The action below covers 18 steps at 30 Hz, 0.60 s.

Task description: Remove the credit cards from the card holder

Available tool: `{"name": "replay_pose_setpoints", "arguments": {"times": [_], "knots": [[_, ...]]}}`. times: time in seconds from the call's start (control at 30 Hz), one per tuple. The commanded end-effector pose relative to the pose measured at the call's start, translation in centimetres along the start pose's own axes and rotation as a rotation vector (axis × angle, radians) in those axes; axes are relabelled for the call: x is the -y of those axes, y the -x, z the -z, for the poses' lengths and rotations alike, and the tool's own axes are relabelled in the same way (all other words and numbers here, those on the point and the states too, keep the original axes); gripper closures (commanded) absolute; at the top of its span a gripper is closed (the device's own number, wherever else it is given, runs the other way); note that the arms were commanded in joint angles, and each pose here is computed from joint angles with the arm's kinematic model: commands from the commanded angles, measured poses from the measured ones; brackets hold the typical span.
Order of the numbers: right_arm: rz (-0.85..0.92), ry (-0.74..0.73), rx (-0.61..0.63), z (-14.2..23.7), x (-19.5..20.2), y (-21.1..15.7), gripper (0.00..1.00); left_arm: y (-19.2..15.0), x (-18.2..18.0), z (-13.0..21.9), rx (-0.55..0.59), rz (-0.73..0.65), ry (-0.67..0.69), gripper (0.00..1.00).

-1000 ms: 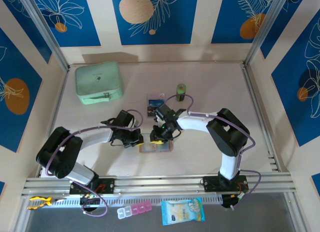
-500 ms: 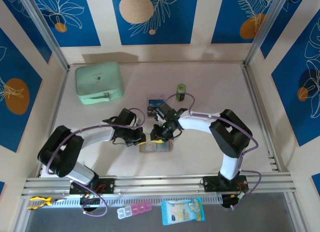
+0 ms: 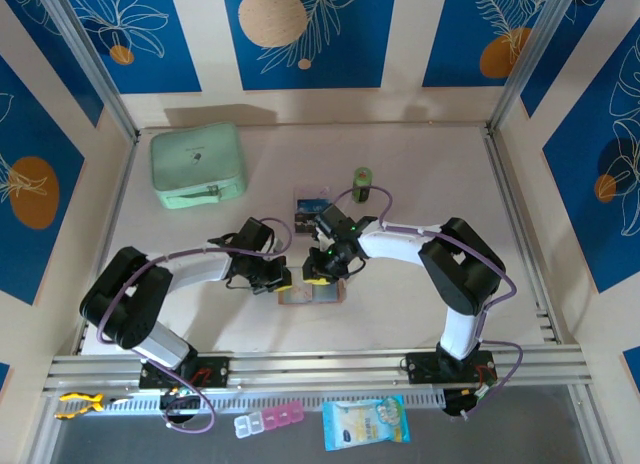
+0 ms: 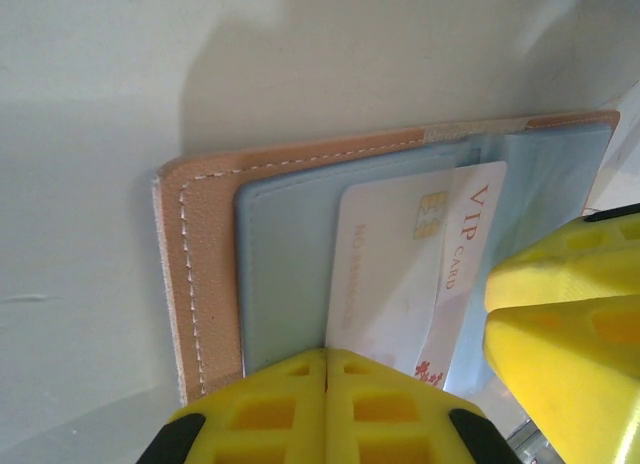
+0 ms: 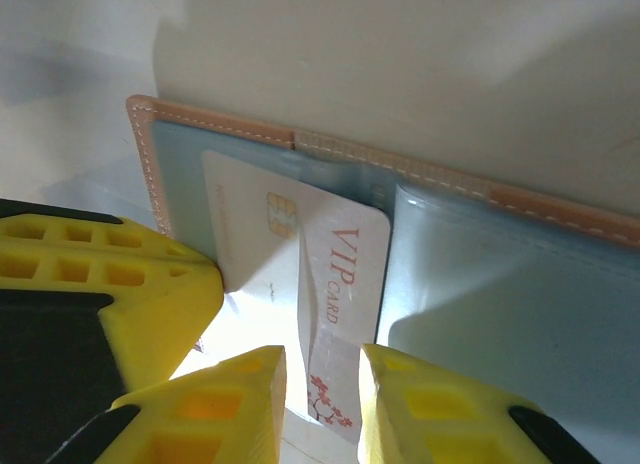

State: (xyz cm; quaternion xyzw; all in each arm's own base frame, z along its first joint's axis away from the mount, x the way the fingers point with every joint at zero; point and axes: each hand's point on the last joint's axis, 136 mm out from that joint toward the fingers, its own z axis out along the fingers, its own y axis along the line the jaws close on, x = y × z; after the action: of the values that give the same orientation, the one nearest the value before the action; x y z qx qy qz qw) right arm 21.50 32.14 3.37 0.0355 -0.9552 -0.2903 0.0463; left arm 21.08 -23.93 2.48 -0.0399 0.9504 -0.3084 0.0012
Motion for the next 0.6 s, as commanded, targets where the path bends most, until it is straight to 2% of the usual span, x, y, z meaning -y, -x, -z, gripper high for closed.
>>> {"name": "replay_pose_setpoints", "arguments": {"times": [0.0,0.33,0.57], "knots": [[-0.013,-0.002,-0.029,-0.73,0.81,-0.42,0.73,-0.44,-1.41,-0.46,-0.021,0.008,0.071,1.00],[-0.027,0.045,-0.047,-1.40,0.47,-0.49,0.73,-0.51,-1.66,-0.74,-0.031,0.014,0.079,1.00],[-0.029,-0.003,-0.022,-0.53,1.30,-0.49,0.74,-0.55,-1.75,-0.84,-0.035,0.019,0.081,1.00]]}}
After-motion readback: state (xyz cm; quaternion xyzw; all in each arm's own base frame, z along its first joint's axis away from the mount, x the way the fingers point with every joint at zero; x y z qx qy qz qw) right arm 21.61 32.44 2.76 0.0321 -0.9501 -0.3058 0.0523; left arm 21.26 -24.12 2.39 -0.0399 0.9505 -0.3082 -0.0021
